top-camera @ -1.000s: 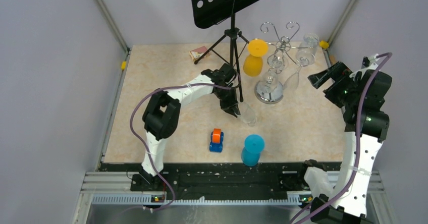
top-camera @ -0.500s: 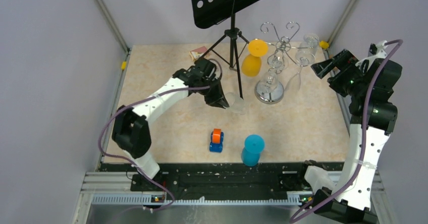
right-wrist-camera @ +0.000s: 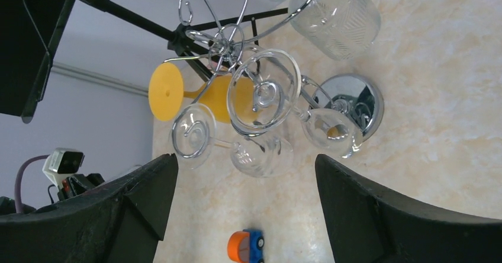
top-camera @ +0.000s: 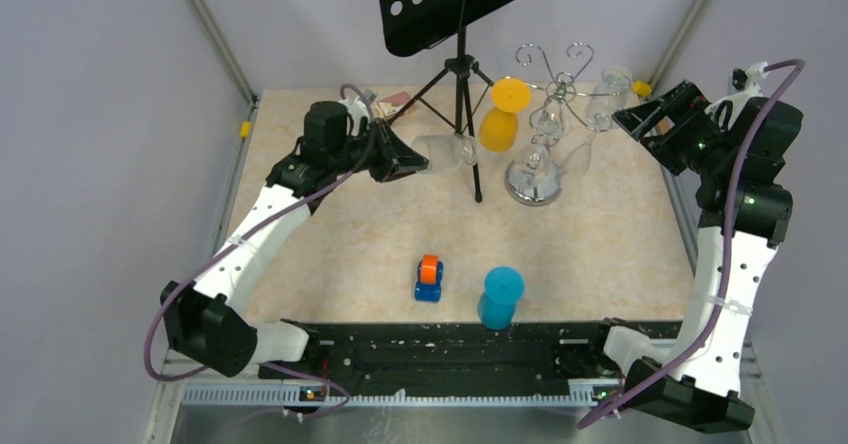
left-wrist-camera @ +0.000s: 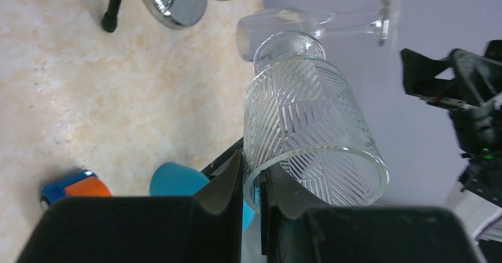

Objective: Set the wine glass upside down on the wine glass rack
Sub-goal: Pick up the wine glass at the center of the board, then turn the wine glass upside down at the wine rack.

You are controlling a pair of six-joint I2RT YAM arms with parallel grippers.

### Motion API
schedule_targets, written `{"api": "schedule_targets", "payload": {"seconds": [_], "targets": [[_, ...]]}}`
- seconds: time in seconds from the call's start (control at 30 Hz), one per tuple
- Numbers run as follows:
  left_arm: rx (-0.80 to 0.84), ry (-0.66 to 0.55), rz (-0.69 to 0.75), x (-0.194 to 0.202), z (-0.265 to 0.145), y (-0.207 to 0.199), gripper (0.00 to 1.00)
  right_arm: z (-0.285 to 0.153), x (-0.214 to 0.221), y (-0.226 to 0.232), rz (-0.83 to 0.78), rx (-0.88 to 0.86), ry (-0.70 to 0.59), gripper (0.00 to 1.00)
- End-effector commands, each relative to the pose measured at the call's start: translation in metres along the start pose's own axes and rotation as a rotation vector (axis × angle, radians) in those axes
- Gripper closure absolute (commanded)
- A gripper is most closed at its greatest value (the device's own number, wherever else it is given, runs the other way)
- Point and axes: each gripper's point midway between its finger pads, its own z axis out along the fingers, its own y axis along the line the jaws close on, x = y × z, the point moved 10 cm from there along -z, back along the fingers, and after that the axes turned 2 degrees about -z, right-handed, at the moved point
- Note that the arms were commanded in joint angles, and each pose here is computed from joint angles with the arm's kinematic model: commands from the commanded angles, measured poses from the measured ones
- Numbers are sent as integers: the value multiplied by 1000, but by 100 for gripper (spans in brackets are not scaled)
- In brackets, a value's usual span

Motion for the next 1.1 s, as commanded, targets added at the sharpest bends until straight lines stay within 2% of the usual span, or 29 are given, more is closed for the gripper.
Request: {"api": "schedule_targets", "payload": {"seconds": [0.0,0.33,0.83,1.07], "targets": [[319,-76,96,-10,-29,-51,100,-6,-14,20,-28,-109,-32,14],[433,-67,105,-22,-36,-81,100,6,-15,32,-52,-197,66,19],[424,-71,63,-24,-31,-78,100,36,15,112,-271,-365,259,19],[411,-75,48,-24,-31,-77,100,54,44,146,-389,-411,361,20]]}}
